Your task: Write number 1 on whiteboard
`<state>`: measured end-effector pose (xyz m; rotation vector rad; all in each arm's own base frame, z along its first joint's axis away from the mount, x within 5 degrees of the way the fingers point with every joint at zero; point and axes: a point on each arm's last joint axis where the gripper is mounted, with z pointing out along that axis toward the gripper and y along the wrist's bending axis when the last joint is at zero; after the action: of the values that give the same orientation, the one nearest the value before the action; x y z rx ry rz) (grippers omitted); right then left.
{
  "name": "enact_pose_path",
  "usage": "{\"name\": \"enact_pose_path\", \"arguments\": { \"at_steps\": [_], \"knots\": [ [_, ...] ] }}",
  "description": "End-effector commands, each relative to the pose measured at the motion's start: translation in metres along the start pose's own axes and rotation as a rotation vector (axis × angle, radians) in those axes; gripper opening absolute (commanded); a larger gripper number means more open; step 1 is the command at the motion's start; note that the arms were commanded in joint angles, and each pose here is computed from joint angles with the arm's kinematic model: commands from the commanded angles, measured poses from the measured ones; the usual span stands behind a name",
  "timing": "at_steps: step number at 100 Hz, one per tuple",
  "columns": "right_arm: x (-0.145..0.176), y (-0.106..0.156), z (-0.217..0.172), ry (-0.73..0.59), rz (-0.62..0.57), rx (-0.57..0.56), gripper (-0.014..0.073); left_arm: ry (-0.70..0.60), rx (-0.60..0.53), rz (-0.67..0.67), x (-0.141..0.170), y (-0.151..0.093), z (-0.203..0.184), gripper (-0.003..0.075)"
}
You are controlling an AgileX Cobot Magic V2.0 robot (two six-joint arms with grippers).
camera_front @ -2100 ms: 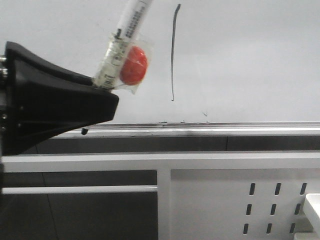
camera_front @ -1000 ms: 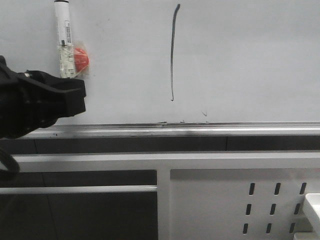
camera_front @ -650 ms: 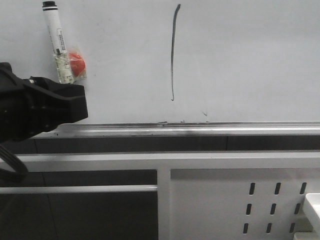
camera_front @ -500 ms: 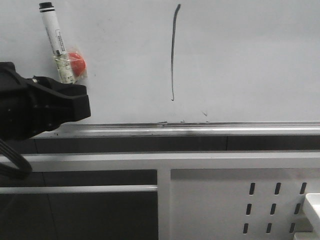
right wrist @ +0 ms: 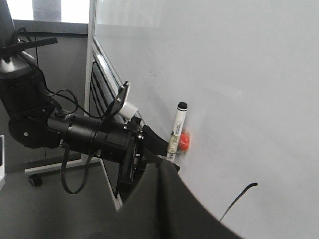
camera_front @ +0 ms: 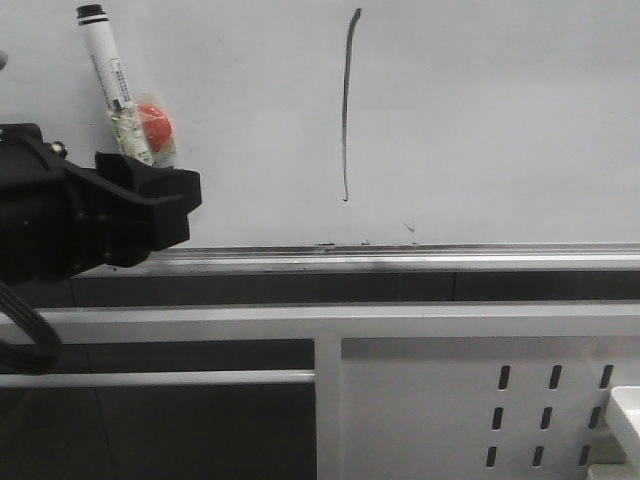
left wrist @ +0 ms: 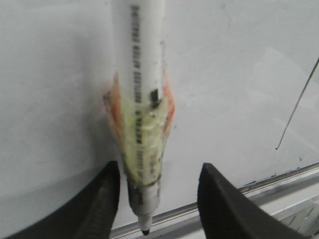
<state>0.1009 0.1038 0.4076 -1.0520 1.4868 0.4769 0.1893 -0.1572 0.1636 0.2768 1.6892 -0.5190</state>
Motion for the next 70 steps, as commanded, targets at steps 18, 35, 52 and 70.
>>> {"name": "enact_pose_path", "arguments": {
  "at_steps": [18, 35, 52, 70],
  "knots": [
    [-0.01, -0.004, -0.007, -0.057, -0.017, 0.052, -0.0069, -0.278, 0.052, -0.02, -0.034, 0.003, -0.037, 0.0323],
    [-0.013, 0.002, -0.024, -0.102, -0.041, 0.076, -0.0069, -0.31, 0.091, -0.064, -0.038, 0.008, -0.065, 0.0232],
    [-0.001, 0.011, -0.054, -0.221, -0.044, 0.195, -0.0069, -0.304, 0.161, 0.01, -0.034, 0.008, -0.084, -0.002],
    [0.045, 0.023, -0.073, -0.338, 0.021, 0.362, -0.0069, -0.248, 0.201, 0.042, -0.021, 0.009, -0.095, -0.002]
  ]
}}
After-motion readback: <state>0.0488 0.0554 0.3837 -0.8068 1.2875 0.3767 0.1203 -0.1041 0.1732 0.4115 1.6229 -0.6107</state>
